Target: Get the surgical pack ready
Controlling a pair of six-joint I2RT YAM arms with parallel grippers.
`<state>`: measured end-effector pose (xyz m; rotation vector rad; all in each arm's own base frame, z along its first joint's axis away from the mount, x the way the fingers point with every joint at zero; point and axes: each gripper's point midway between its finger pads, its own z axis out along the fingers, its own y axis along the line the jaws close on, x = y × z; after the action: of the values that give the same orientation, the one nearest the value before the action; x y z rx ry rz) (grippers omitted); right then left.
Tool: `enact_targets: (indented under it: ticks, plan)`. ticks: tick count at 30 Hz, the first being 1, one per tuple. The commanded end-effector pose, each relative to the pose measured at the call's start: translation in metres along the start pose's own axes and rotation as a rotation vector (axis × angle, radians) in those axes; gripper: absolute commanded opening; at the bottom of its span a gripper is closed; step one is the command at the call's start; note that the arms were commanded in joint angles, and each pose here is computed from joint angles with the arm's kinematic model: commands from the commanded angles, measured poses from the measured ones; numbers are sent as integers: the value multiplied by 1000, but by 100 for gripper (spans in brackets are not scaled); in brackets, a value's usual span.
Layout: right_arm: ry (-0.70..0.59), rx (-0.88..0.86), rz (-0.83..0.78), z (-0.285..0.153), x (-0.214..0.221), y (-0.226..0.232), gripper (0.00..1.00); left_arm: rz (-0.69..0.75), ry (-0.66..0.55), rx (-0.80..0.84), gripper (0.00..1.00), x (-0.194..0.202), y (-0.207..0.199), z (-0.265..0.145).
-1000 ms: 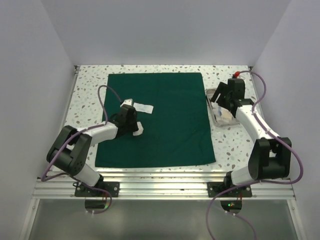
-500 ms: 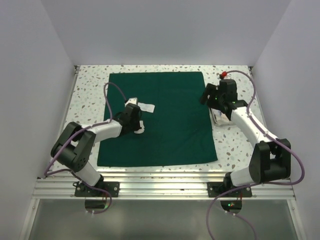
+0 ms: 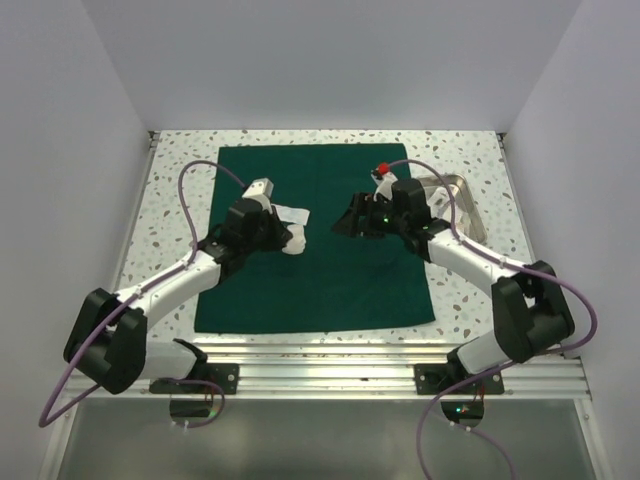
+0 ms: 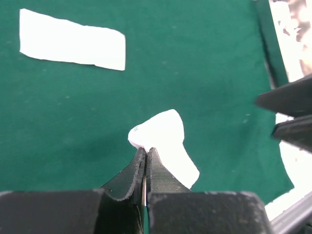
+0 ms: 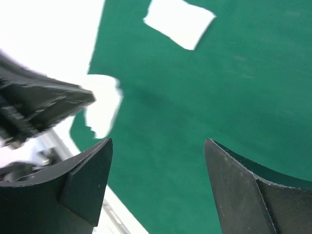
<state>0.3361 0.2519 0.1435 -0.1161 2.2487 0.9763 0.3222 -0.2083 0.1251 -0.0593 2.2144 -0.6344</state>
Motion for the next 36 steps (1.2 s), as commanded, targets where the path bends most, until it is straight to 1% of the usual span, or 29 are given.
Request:
enact_targets:
  ticks: [1, 3, 9, 17, 20, 21, 24, 25, 26, 27, 28, 29, 31, 32, 33, 36]
  plan:
    - [-51, -245, -13, 3, -8, 49, 80, -19, -43, 127, 0, -24, -35, -9]
    - [-64, -294, -6, 5, -9, 62, 80, -27, -35, 152, 0, -24, -41, -11]
    - [-36, -342, 15, 15, -2, 81, 79, -71, -36, 245, 0, -25, -59, -18]
    - [13, -340, 37, 32, 14, 83, 76, -70, -50, 279, 0, -28, -66, -23]
    - [11, -347, 45, 34, 16, 85, 68, -70, -43, 285, 0, -27, -68, -23]
    - [9, -347, 50, 34, 15, 86, 62, -74, -38, 292, 0, -26, -69, -23]
    - [0, -352, 55, 35, 13, 87, 47, -86, -35, 310, 0, -25, -71, -25]
    - [-1, -354, 60, 35, 13, 87, 36, -88, -31, 315, 0, -23, -71, -25]
    - [-6, -365, 65, 33, 12, 90, 26, -87, -31, 321, 0, -22, -72, -26]
    - [-7, -369, 69, 33, 11, 91, 6, -87, -32, 322, 0, -22, -72, -27]
    - [-9, -365, 72, 33, 10, 90, 0, -83, -34, 320, 2, -21, -71, -27]
    - [-15, -350, 73, 33, 9, 89, 0, -79, -37, 315, 10, -21, -69, -27]
    - [-33, -331, 75, 28, 7, 87, 0, -69, -59, 303, 17, -22, -65, -28]
    - [-47, -309, 80, 27, 4, 82, 0, -67, -69, 297, 23, -24, -63, -29]
    - [-84, -278, 87, 23, -4, 75, 0, -61, -65, 276, 24, -22, -59, -28]
    - [-120, -270, 127, 14, -14, 58, 0, -63, -67, 257, 20, -23, -54, -24]
